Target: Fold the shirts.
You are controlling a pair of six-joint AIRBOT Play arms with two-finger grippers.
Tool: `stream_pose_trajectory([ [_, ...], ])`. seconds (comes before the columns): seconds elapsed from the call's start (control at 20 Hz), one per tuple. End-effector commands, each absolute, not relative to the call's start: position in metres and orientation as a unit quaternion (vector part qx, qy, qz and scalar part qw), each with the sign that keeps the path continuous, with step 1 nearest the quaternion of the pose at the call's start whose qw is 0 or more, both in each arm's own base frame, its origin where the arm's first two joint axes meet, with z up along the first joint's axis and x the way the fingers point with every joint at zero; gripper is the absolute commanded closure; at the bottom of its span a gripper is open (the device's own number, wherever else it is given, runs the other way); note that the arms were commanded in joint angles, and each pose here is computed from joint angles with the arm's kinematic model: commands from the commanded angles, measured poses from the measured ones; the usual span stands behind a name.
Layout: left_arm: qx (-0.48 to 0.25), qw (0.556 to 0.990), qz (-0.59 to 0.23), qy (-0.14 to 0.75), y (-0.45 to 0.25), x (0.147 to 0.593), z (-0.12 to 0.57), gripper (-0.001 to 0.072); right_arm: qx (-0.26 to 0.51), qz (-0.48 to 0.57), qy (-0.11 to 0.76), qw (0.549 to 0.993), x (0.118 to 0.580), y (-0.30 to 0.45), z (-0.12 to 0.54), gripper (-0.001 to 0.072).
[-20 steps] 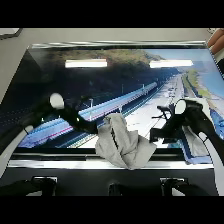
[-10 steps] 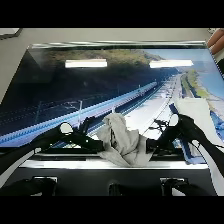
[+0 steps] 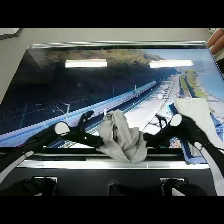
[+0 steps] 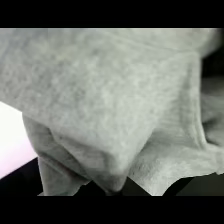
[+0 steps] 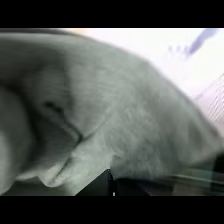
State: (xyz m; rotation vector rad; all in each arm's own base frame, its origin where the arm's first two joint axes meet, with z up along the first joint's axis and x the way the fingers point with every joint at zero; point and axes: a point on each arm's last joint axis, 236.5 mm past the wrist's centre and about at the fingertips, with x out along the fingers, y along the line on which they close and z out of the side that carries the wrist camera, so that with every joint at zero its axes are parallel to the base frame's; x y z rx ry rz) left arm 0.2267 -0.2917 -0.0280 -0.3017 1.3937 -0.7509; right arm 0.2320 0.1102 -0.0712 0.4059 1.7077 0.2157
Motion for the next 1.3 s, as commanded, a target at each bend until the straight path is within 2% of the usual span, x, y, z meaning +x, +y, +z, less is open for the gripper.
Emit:
stream_pose_trajectory([
  [0.0,-0.049,0.810,-0.292,0.507,-0.251,0.285,0.067,0.0671,0.124,0.120,0.597,0.783,0.308,0.097,0.037,0.0670],
  [0.1,-0.050,0.894,-0.284,0.343,-0.229,0.317,0.210,0.0671,0.094,0.125,0.388,0.908,0.353,0.085,0.194,0.0669],
  [0.15,-0.058,0.924,-0.285,0.249,-0.215,0.315,0.294,0.0671,0.091,0.131,0.263,0.952,0.351,0.081,0.288,0.0669],
  [0.2,-0.072,0.942,-0.290,0.151,-0.198,0.298,0.377,0.0671,0.092,0.137,0.123,0.979,0.327,0.076,0.388,0.0669],
  [0.3,-0.105,0.948,-0.300,-0.001,-0.163,0.245,0.501,0.0671,0.100,0.147,-0.089,0.980,0.245,0.066,0.528,0.0670],
  [0.35,-0.119,0.941,-0.313,-0.042,-0.154,0.219,0.535,0.0671,0.121,0.158,-0.144,0.969,0.206,0.064,0.565,0.0670],
  [0.45,-0.133,0.923,-0.353,-0.082,-0.154,0.184,0.569,0.0671,0.154,0.179,-0.166,0.957,0.171,0.066,0.586,0.0669],
  [0.55,-0.124,0.916,-0.375,-0.073,-0.164,0.176,0.565,0.0671,0.161,0.185,-0.124,0.962,0.172,0.072,0.569,0.0669],
  [0.65,-0.087,0.931,-0.355,-0.019,-0.167,0.194,0.534,0.0671,0.151,0.171,-0.042,0.973,0.189,0.074,0.530,0.0669],
  [0.75,-0.036,0.947,-0.311,0.067,-0.163,0.223,0.483,0.0670,0.131,0.137,0.072,0.979,0.213,0.067,0.475,0.0669],
  [0.8,-0.007,0.950,-0.286,0.126,-0.161,0.240,0.447,0.0670,0.122,0.112,0.160,0.973,0.226,0.061,0.433,0.0669],
  [0.85,0.019,0.945,-0.266,0.187,-0.162,0.255,0.408,0.0670,0.108,0.088,0.268,0.953,0.235,0.056,0.381,0.0669],
  [0.95,0.057,0.916,-0.252,0.307,-0.178,0.279,0.319,0.0671,0.079,0.064,0.464,0.880,0.243,0.052,0.286,0.0668],
  [1.0,0.071,0.892,-0.257,0.364,-0.191,0.287,0.268,0.0671,0.066,0.064,0.526,0.845,0.250,0.053,0.249,0.0668],
  [1.05,0.092,0.871,-0.262,0.406,-0.199,0.293,0.222,0.0671,0.063,0.064,0.566,0.820,0.262,0.054,0.215,0.0668],
  [1.15,0.108,0.844,-0.270,0.451,-0.215,0.310,0.151,0.0671,0.061,0.064,0.592,0.801,0.295,0.057,0.161,0.0668],
  [1.25,0.081,0.833,-0.278,0.471,-0.229,0.337,0.109,0.0671,0.072,0.055,0.599,0.796,0.336,0.061,0.111,0.0668],
])
